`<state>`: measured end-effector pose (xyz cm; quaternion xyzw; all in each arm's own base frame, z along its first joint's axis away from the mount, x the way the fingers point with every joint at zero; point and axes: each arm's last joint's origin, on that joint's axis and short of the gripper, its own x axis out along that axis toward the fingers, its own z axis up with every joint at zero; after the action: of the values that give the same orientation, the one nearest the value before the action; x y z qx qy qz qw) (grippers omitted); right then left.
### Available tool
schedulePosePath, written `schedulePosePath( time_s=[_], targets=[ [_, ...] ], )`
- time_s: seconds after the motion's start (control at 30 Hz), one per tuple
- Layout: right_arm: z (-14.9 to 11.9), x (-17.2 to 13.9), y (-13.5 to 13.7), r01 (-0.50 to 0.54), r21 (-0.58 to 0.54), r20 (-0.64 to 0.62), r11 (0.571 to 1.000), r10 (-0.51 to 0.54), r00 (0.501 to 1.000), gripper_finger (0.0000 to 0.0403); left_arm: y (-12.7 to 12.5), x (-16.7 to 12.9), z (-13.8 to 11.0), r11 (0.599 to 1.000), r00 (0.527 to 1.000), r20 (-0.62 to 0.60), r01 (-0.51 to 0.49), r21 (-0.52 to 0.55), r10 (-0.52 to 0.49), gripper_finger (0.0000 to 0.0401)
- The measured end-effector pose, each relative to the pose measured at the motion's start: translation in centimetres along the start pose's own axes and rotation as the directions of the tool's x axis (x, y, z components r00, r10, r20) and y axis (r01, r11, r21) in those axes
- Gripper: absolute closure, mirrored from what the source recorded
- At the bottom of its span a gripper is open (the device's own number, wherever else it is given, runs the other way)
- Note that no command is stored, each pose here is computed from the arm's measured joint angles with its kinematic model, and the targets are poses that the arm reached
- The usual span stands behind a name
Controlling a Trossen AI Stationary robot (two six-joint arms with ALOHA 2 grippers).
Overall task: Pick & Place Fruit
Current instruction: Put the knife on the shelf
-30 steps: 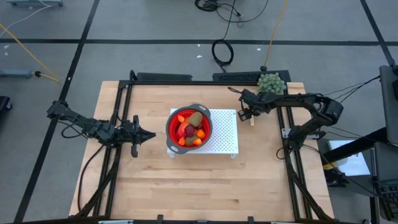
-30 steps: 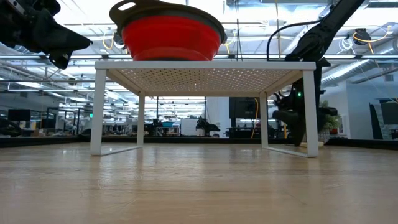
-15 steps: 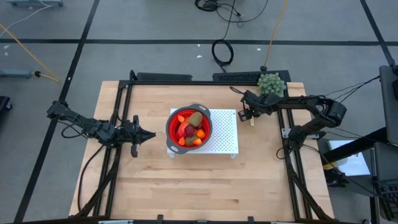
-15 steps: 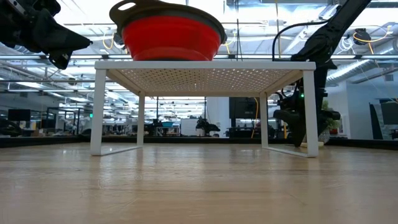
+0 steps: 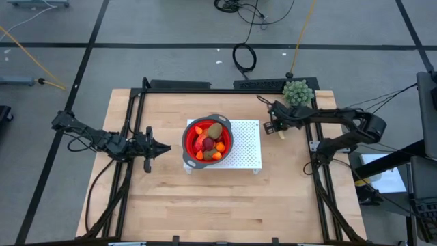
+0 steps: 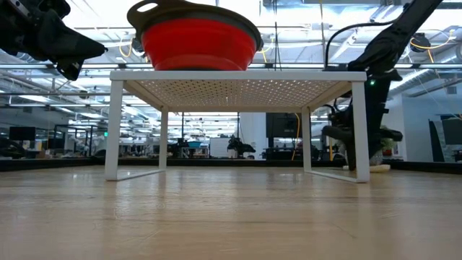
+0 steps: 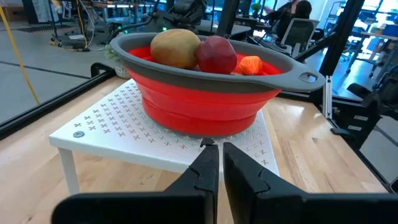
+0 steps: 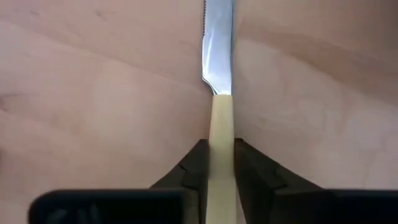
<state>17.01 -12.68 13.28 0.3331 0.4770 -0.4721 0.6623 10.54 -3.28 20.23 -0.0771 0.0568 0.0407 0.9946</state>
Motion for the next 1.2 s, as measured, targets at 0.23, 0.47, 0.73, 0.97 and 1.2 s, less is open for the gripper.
schedulePosePath(
  time_s=[0.23,0.47,0.73,0.97,1.2],
  targets=[
    [-0.1,-1.2,-0.3,-0.033,0.015,0.020,0.999,0.032,0.999,0.0361,0.0,0.0,0.0,1.000,1.000,0.000,0.000,0.000,0.000,0.0380],
    [-0.1,-2.5,-0.6,-0.062,0.040,0.065,0.997,0.059,0.996,0.0352,0.0,0.0,0.0,1.000,1.000,0.001,0.000,0.000,0.000,0.0380],
    [-0.3,-4.6,-1.2,-0.108,0.074,0.125,0.991,0.098,0.987,0.0356,0.0,0.0,0.0,1.000,1.000,0.001,0.001,0.001,-0.001,0.0380],
    [-1.0,-6.5,-2.2,-0.136,0.106,0.156,0.985,0.119,0.981,0.0357,0.0,0.0,0.0,1.000,1.000,0.001,0.000,0.002,0.000,0.0380],
    [-1.4,-8.2,-2.5,-0.210,0.117,0.202,0.971,0.184,0.962,0.0357,0.0,0.0,0.0,1.000,1.000,0.001,0.000,0.002,0.000,0.0380]
  ],
)
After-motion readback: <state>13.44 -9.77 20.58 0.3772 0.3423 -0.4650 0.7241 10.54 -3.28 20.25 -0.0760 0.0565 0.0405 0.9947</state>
